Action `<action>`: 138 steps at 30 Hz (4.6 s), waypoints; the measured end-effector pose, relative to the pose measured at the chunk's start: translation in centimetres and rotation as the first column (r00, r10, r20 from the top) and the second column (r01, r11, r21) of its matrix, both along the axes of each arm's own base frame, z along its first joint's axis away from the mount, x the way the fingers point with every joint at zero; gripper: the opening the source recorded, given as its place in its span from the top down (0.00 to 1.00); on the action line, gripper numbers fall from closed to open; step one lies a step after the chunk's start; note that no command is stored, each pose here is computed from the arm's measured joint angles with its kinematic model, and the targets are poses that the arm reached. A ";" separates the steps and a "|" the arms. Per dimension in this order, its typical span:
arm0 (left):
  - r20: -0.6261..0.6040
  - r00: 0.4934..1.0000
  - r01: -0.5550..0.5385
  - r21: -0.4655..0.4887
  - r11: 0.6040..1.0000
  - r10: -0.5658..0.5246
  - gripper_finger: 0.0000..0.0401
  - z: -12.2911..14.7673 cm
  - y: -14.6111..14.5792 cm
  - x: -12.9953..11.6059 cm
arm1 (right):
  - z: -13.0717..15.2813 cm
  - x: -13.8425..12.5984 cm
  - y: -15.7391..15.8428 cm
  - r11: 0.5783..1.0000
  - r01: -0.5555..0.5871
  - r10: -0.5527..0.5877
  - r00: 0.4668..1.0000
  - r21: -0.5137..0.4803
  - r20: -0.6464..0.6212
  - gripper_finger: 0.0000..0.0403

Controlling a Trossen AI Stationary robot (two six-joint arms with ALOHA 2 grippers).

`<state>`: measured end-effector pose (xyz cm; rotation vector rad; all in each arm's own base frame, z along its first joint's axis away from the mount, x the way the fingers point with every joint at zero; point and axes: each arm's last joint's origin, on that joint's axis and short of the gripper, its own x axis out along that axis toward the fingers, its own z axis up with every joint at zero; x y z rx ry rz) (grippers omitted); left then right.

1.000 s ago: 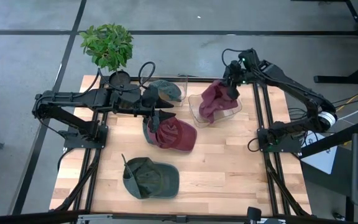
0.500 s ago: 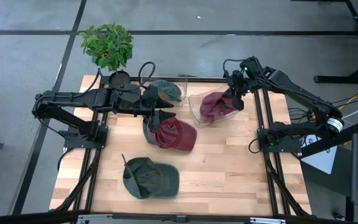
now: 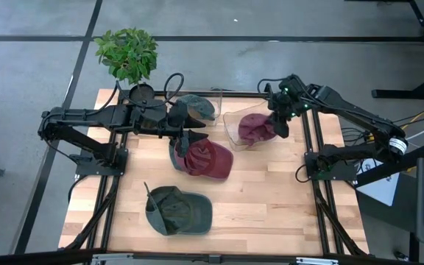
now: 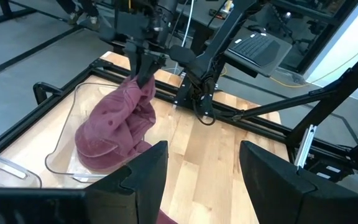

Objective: Pick & Place hat
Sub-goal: Put the bottom red cap into the right transparent bin, then put the bottom black cap into the left transparent bin

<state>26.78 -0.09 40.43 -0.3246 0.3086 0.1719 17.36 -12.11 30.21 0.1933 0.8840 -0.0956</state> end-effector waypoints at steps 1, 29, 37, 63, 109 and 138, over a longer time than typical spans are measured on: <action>-0.001 1.000 0.000 0.000 1.000 0.000 0.52 0.0 0.0 0.0 | -0.1 -0.1 0.1 1.000 0.010 -0.010 1.000 0.014 -0.009 0.97; -0.006 1.000 0.016 0.041 0.999 -0.015 0.52 0.0 0.0 0.0 | 0.3 -1.3 0.7 0.979 0.178 -0.160 0.972 0.098 -0.171 0.28; -0.007 1.000 0.015 0.040 0.999 -0.015 0.52 0.0 0.0 0.0 | 5.1 -3.4 2.1 0.971 0.238 -0.238 0.970 -0.024 -0.039 0.30; -0.483 0.790 0.362 -0.129 0.923 -0.377 0.52 -4.2 -5.4 -3.2 | 8.1 2.4 10.5 0.998 -0.006 -0.016 0.947 0.068 0.320 0.31; -0.735 0.269 0.888 -0.061 0.456 -0.623 0.52 -19.3 -15.8 -4.4 | -0.7 13.4 22.8 0.946 0.090 -0.137 0.982 0.311 0.131 0.31; -0.586 0.301 0.766 -0.322 0.557 -0.752 0.98 -20.6 -18.3 -5.9 | -0.6 13.4 22.9 0.926 0.141 -0.197 0.972 0.349 0.130 0.31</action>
